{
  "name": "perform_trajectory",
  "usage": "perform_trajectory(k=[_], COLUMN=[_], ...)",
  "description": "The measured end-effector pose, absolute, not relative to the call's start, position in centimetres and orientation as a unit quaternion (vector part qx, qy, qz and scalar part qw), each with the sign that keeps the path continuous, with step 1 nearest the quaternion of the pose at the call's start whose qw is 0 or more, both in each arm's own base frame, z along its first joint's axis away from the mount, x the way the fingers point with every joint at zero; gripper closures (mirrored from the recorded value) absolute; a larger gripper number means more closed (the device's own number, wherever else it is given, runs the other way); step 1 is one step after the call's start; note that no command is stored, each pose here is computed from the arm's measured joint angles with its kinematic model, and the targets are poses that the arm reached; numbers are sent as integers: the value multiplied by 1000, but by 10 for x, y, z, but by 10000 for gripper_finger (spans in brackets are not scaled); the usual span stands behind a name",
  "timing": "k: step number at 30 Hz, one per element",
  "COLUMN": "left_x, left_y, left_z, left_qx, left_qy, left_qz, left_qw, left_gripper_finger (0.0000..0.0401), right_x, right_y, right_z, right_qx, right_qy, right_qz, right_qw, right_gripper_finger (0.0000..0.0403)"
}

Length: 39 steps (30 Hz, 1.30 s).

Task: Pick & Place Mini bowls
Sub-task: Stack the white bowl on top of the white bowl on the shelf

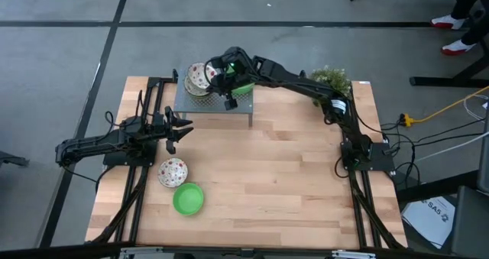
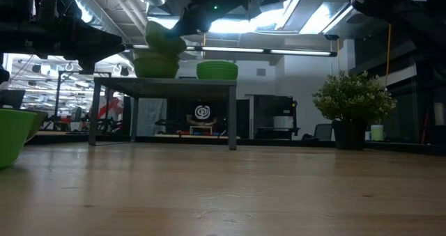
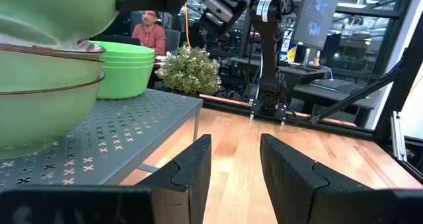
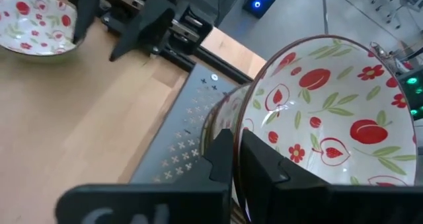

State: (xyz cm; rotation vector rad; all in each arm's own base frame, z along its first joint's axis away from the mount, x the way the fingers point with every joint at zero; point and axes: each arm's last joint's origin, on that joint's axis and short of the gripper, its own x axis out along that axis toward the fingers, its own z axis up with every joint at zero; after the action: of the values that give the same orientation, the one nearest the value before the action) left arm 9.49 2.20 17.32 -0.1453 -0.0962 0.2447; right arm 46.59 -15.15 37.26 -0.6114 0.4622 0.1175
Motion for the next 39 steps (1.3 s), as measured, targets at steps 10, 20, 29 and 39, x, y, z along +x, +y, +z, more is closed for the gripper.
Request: perform_trajectory(k=[10, 20, 29, 39], left_x=[95, 95, 95, 95], left_y=[22, 22, 22, 22], left_z=[173, 173, 173, 173], left_qx=[-72, -72, -72, -72], left_qy=[-48, -48, -48, -48], left_qz=[122, 122, 122, 122], left_qw=[989, 989, 989, 989], left_gripper_finger=[276, 276, 276, 276], right_x=[476, 479, 478, 466], right_y=[-155, -157, -156, -150], right_z=[358, 357, 355, 381], right_qx=[-310, -315, -307, -313], right_qy=[228, 216, 229, 194], right_qz=[61, 55, 58, 65], right_qw=[921, 923, 922, 928], right_gripper_finger=[361, 333, 328, 328])
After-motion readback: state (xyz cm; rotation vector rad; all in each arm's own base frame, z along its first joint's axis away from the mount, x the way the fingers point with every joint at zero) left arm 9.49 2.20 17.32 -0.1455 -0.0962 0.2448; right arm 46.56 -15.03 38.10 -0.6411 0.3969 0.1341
